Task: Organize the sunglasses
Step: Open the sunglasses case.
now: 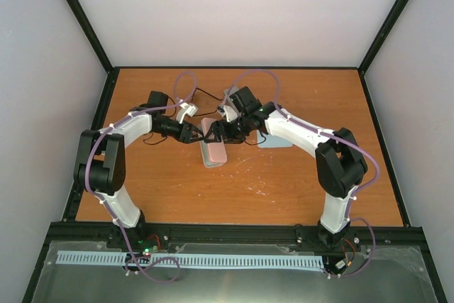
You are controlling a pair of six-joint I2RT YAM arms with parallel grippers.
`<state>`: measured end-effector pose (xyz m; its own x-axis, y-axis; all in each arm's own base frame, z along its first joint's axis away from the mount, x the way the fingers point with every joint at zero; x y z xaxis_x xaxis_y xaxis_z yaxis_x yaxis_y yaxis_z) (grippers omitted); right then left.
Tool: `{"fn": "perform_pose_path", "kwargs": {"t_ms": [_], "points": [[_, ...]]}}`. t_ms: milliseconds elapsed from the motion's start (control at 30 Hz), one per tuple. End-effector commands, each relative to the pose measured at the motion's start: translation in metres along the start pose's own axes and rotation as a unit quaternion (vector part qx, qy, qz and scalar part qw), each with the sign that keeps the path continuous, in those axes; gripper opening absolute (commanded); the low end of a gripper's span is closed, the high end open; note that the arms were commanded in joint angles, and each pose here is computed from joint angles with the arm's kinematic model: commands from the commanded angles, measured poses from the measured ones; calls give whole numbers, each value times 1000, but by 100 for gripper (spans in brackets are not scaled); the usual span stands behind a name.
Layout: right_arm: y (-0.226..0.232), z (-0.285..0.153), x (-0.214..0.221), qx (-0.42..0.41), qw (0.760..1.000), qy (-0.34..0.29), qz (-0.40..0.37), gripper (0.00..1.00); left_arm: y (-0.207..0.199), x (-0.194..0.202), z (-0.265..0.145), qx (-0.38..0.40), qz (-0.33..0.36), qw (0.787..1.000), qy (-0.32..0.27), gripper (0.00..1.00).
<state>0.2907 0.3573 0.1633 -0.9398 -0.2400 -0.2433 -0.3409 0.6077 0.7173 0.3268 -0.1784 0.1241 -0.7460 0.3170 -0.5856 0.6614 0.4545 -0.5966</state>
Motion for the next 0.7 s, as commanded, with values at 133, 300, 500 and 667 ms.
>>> {"fn": "perform_pose_path", "kwargs": {"t_ms": [133, 300, 500, 667], "points": [[55, -33, -13, -106, 992, -36, -52, 51, 17, 16, 12, -24, 13, 999, 24, 49], [54, -50, -14, -163, 984, -53, -37, 51, 21, 22, 14, -27, 11, 999, 30, 48], [52, -57, -5, -211, 976, -40, -33, 52, 21, 20, 14, -29, 12, 999, 29, 48], [39, -54, 2, -214, 976, -18, -18, 53, 22, 20, 14, -31, 12, 999, 29, 49]]}}
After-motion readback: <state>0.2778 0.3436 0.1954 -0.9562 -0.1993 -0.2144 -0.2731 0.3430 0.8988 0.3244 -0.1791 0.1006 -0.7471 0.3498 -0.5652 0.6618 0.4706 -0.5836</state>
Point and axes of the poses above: each gripper's point midway between its finger pads, its own z axis out along the fingers, its own y axis along the line the jaws close on, x = y × z, the point moved 2 cm from there along -z, back along the fingers, and after that the axes turned 2 degrees about z, right-handed, at the moved point
